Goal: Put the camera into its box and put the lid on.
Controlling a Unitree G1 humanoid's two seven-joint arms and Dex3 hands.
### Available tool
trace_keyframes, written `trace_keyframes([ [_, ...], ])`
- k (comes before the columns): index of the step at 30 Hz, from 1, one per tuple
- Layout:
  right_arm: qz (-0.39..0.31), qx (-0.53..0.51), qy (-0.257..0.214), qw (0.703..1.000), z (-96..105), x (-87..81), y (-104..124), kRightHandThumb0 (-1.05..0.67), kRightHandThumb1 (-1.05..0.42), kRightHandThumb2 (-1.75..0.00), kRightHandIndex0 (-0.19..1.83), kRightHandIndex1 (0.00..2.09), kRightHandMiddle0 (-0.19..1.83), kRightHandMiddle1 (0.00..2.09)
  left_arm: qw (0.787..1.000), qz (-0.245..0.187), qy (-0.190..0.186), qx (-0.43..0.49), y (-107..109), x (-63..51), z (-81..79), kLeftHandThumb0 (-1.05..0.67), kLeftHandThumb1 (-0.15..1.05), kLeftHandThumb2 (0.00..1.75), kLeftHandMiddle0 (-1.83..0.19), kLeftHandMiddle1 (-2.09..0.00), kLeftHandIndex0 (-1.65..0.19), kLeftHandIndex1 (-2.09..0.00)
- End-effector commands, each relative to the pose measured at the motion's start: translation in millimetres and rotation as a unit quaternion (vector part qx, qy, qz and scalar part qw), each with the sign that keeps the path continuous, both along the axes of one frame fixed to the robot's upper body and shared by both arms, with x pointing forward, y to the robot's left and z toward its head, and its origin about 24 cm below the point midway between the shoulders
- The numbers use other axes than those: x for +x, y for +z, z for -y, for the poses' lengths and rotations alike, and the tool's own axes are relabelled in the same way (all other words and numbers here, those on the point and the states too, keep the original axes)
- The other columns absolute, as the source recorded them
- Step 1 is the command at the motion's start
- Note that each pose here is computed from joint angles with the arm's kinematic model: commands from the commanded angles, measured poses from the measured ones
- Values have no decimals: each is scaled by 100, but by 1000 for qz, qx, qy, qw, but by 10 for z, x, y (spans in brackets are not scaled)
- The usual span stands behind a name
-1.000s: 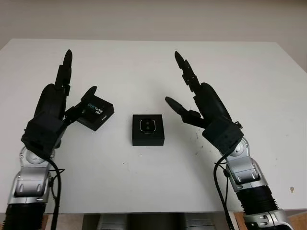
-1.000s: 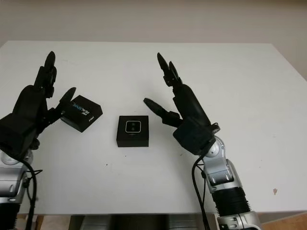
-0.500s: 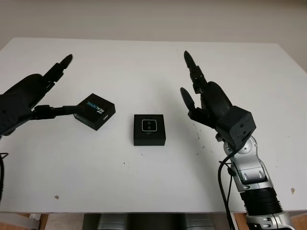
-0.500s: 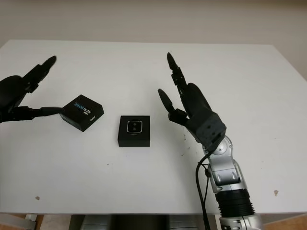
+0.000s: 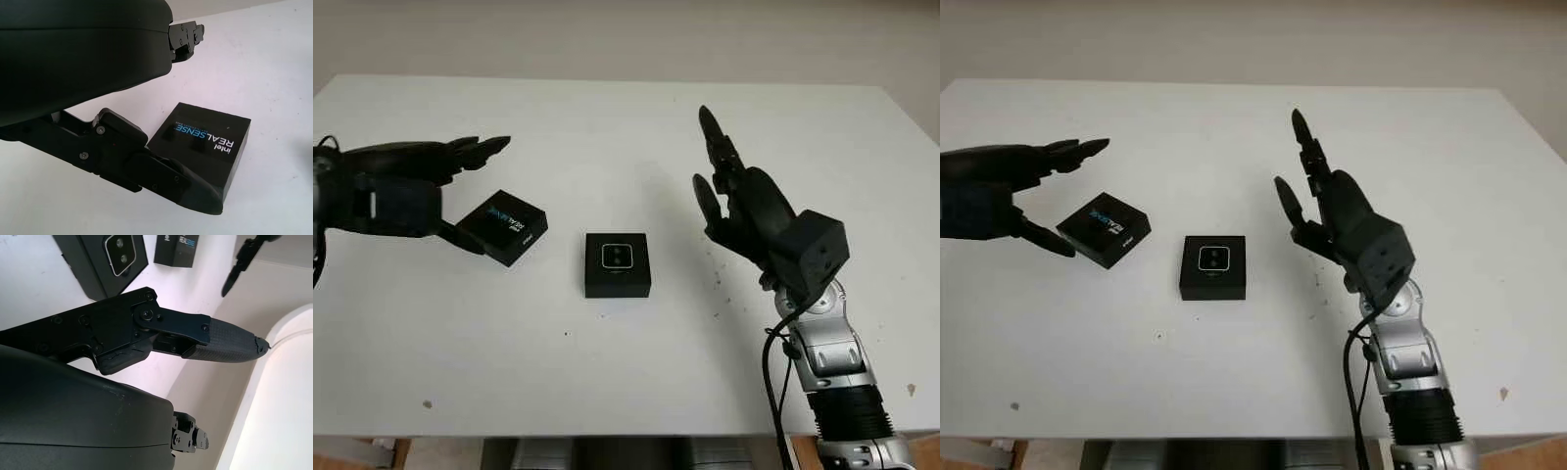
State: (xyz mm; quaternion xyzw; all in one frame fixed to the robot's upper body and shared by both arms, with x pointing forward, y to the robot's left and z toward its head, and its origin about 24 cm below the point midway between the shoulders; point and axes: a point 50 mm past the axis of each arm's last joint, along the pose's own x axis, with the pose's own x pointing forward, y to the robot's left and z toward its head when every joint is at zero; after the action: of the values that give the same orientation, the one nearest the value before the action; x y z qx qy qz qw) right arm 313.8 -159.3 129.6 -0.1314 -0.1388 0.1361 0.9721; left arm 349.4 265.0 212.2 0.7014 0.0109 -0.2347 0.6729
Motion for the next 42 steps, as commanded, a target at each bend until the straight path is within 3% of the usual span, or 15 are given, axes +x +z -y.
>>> trace_keyframes([
  [1, 5, 5, -2, 1000, 15, -10, 62, -93, -105, -66, -19, 0, -19, 0, 999, 21, -21, 22, 48, 68, 110, -76, 85, 4, 19, 0, 19, 0],
  [9, -9, 23, -8, 1000, 32, -47, 38, -97, -105, -66, -19, 0, -19, 0, 987, 39, -54, 144, -3, 238, 317, -68, 79, 4, 18, -3, 19, -2],
  [16, -14, 36, -10, 999, 34, -69, 7, -88, -105, -65, -19, 0, -19, 0, 978, 26, -86, 191, -101, 270, 398, -54, 75, 4, 16, -6, 18, -4],
  [20, -16, 37, -14, 999, 36, -70, -8, -88, -105, -64, -19, 0, -19, 0, 977, 12, -90, 194, -153, 259, 394, -45, 74, 5, 12, -7, 15, -6],
  [29, -17, 39, -21, 999, 46, -69, -36, -85, -105, -63, -19, 0, -19, 0, 969, -8, -101, 224, -261, 253, 348, -48, 73, 5, 7, -7, 10, -7],
  [35, -17, 41, -25, 999, 55, -72, -38, -84, -105, -63, -19, 0, -19, 0, 982, -28, -69, 174, -348, 276, 284, -41, 75, 6, 1, -8, 3, -9],
  [42, -15, 36, -26, 999, 67, -80, -38, -84, -105, -62, -19, 0, -19, 0, 984, 18, -83, 159, -446, 255, 207, -34, 82, 7, -37, -15, -30, -21],
])
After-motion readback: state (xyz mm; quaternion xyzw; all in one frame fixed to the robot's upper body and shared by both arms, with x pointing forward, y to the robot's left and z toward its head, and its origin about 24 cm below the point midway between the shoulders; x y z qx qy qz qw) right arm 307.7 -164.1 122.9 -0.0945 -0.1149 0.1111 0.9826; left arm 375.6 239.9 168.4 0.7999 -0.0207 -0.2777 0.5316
